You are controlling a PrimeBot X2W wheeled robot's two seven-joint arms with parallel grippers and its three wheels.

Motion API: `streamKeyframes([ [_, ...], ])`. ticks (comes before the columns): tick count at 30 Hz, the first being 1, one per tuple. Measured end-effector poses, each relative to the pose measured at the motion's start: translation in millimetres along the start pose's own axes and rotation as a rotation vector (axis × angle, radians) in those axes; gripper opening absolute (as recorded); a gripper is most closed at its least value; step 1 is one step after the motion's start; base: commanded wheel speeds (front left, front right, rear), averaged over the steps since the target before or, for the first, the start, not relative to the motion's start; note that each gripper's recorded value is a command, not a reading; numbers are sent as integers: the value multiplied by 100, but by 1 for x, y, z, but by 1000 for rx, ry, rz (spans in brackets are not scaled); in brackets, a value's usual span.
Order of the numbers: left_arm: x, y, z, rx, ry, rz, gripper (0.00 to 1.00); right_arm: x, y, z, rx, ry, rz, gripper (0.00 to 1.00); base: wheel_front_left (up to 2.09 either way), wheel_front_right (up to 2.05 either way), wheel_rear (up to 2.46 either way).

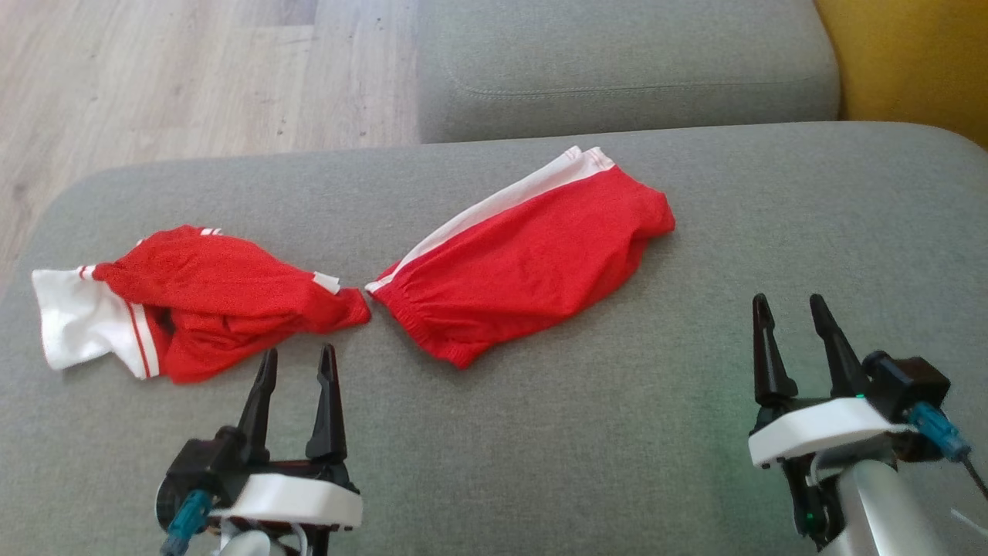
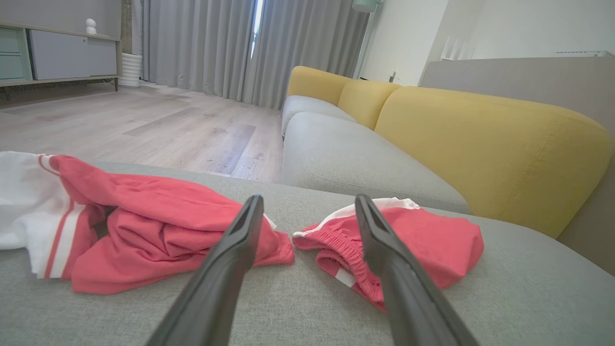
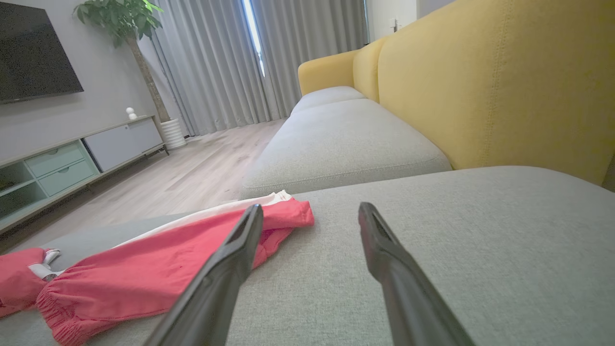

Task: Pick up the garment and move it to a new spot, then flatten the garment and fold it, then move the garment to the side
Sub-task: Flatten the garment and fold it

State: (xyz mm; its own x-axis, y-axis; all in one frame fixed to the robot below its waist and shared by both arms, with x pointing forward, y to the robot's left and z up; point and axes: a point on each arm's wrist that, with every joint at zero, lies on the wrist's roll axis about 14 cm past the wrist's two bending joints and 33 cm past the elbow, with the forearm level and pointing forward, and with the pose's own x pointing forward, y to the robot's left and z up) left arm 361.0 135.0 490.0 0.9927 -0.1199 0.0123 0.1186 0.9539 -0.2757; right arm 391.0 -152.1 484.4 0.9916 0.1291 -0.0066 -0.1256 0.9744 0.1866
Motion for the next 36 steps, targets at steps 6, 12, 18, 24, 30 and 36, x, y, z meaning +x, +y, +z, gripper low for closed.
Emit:
streamKeyframes([
  [6, -2, 3, 2, -11, -12, 2, 100, 8, 12, 3, -3, 9, 34, 100, 0, 0, 0],
  [12, 1, 9, -6, -22, 10, 16, 100, 25, 11, -10, 39, 81, 26, 100, 0, 0, 0],
  [18, 20, 17, -7, -28, 16, 23, 100, 85, 9, -13, 173, 154, 2, 100, 0, 0, 0],
  [24, 25, 31, -16, -20, 49, 51, 100, 136, 14, -42, 258, 294, -30, 100, 0, 0, 0],
  [30, 25, 42, -23, -24, 74, 81, 100, 160, 12, -93, 143, 488, -34, 100, 0, 0, 0],
  [36, 24, 52, -26, -27, 88, 112, 100, 168, 13, -123, 107, 592, -34, 100, 0, 0, 0],
])
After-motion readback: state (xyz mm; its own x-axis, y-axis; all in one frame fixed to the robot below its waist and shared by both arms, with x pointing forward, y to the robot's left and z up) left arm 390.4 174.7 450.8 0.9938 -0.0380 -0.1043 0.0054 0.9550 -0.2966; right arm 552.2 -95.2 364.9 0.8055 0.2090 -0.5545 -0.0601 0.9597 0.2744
